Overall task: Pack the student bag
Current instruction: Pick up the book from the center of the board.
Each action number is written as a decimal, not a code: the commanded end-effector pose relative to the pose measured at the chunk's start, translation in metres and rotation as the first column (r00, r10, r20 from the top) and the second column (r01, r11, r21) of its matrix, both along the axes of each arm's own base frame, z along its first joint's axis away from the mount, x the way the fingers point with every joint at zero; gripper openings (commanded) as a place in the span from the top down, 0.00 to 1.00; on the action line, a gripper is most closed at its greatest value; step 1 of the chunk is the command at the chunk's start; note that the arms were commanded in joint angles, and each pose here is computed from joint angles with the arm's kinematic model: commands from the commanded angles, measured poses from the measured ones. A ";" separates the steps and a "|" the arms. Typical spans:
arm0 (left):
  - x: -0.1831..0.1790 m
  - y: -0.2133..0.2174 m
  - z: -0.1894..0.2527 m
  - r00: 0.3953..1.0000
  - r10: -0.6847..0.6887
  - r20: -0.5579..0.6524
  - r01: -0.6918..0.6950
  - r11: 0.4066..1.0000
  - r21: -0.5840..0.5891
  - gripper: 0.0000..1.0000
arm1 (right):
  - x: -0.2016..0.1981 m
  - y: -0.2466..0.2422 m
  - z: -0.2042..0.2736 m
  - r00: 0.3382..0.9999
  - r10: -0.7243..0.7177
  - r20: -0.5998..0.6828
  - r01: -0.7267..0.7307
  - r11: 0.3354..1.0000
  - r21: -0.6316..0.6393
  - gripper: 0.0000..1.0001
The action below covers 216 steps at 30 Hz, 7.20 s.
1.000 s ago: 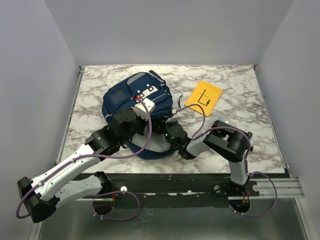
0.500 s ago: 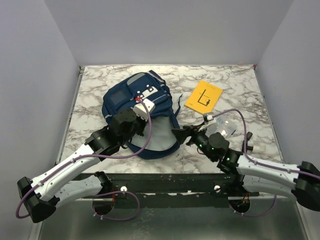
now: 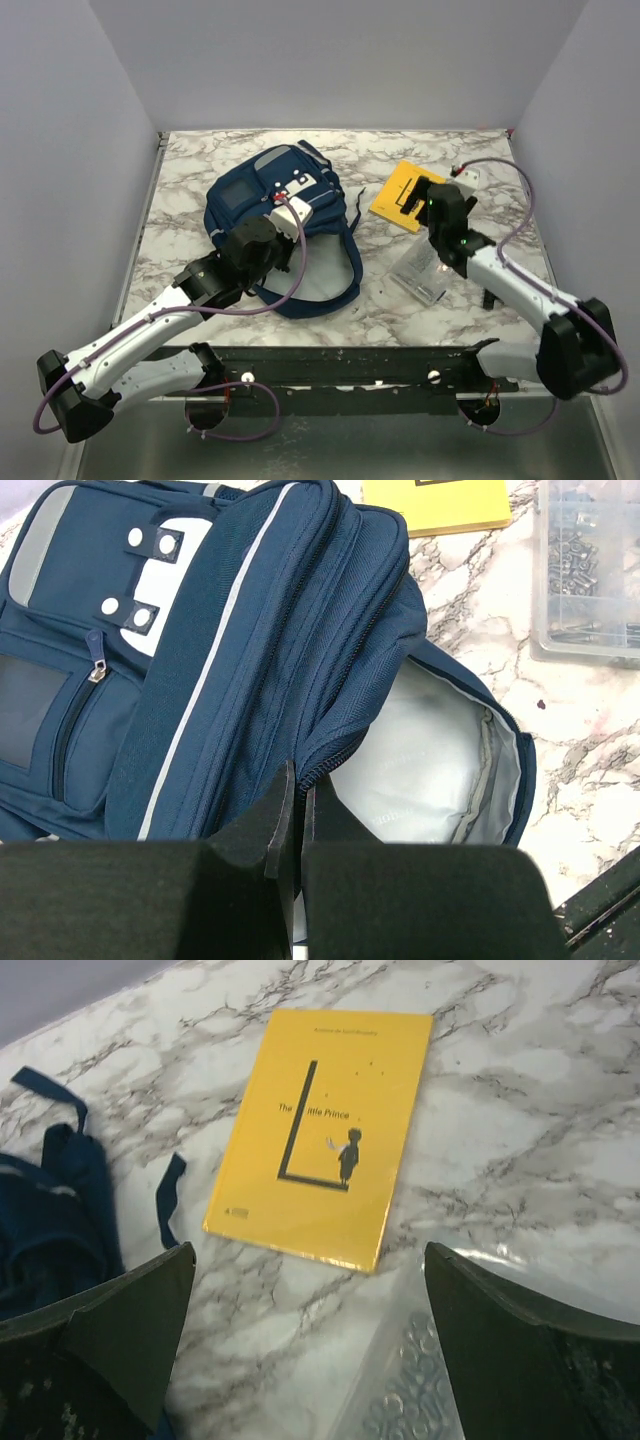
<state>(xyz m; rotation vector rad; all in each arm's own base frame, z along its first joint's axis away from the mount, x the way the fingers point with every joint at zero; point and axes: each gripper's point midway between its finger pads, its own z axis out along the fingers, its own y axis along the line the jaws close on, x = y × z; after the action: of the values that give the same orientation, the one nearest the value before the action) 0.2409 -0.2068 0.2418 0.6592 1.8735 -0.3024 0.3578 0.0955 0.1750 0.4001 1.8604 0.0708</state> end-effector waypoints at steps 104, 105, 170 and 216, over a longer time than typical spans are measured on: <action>0.172 -0.265 -0.029 0.580 -0.024 -0.814 -0.651 0.588 -0.481 0.29 | 0.099 0.001 -0.115 0.710 0.689 -0.149 -0.377 0.550 0.745 0.18; 0.171 -0.266 -0.027 0.585 -0.029 -0.810 -0.643 0.592 -0.486 0.29 | 0.097 0.002 -0.116 0.708 0.689 -0.154 -0.374 0.551 0.746 0.18; 0.063 -0.011 -0.086 0.714 0.306 -0.630 -0.629 0.677 -0.383 0.06 | -0.004 0.146 -0.141 0.608 0.778 -0.157 -0.456 0.504 0.734 0.20; -0.049 -0.006 0.098 0.788 -0.569 -0.236 0.146 0.544 -0.826 1.00 | -0.134 0.147 0.067 0.316 0.920 0.234 -0.788 0.117 0.604 0.05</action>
<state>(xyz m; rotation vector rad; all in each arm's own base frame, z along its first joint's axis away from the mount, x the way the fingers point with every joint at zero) 0.2500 -0.2169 0.2841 -0.0632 1.9221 -1.4064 0.2935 0.2324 0.2154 -0.1756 2.0170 1.3163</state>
